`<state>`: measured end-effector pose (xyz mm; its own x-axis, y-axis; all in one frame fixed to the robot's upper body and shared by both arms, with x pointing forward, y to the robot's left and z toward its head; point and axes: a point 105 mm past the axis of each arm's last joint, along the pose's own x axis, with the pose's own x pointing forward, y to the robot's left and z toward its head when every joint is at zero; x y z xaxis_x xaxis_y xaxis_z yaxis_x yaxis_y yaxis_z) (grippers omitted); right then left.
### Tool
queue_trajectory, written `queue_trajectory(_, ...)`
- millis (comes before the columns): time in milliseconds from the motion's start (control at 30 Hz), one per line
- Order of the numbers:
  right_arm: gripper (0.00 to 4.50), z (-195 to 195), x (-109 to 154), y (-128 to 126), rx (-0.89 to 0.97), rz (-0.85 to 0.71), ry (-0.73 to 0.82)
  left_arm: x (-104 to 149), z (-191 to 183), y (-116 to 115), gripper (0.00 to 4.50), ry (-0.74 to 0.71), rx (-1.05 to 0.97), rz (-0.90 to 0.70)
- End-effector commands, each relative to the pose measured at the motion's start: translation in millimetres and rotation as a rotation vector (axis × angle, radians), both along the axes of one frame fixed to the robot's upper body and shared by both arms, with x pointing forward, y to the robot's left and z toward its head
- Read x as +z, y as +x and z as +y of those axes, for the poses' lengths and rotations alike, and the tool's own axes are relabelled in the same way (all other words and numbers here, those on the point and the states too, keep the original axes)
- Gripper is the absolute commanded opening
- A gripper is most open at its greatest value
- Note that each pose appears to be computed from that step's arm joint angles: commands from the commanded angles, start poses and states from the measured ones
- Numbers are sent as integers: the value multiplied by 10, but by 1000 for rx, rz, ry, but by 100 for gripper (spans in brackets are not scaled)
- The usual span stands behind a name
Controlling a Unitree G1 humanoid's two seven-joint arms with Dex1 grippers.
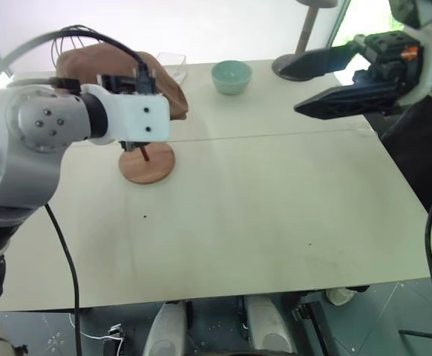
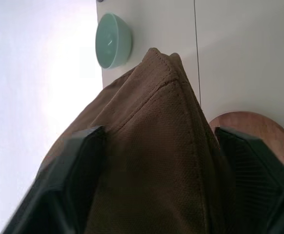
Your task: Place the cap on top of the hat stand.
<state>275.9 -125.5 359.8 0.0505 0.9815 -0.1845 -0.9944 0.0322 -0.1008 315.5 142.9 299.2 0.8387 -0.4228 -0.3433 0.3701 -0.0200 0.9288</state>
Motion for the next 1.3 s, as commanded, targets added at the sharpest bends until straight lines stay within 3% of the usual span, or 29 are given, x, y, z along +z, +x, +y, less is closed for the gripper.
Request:
queue_trajectory(33, 450, 5, 146, -85, 26, -55, 31, 148, 30, -36, 162, -4, 4, -69)
queue_trajectory(133, 450, 8, 142, -92, 34, -54, 30, 139, 43, -37, 1, -9, 8, -69)
queue_trajectory(400, 450, -8, 136, -94, 42, -52, 29, 154, 121, -41, 1, -57, 49, -91)
queue_trajectory(667, 450, -6, 115, -91, 68, -47, 13, 433, 141, -10, 1, -221, 49, -265)
queue_trajectory(967, 450, -12, 115, -77, 76, -30, 9, 668, 100, -50, 1, -311, -29, -486)
queue_trajectory(1300, 450, -40, 178, -76, 82, -13, 23, 697, 370, -242, 1, -420, -186, -655)
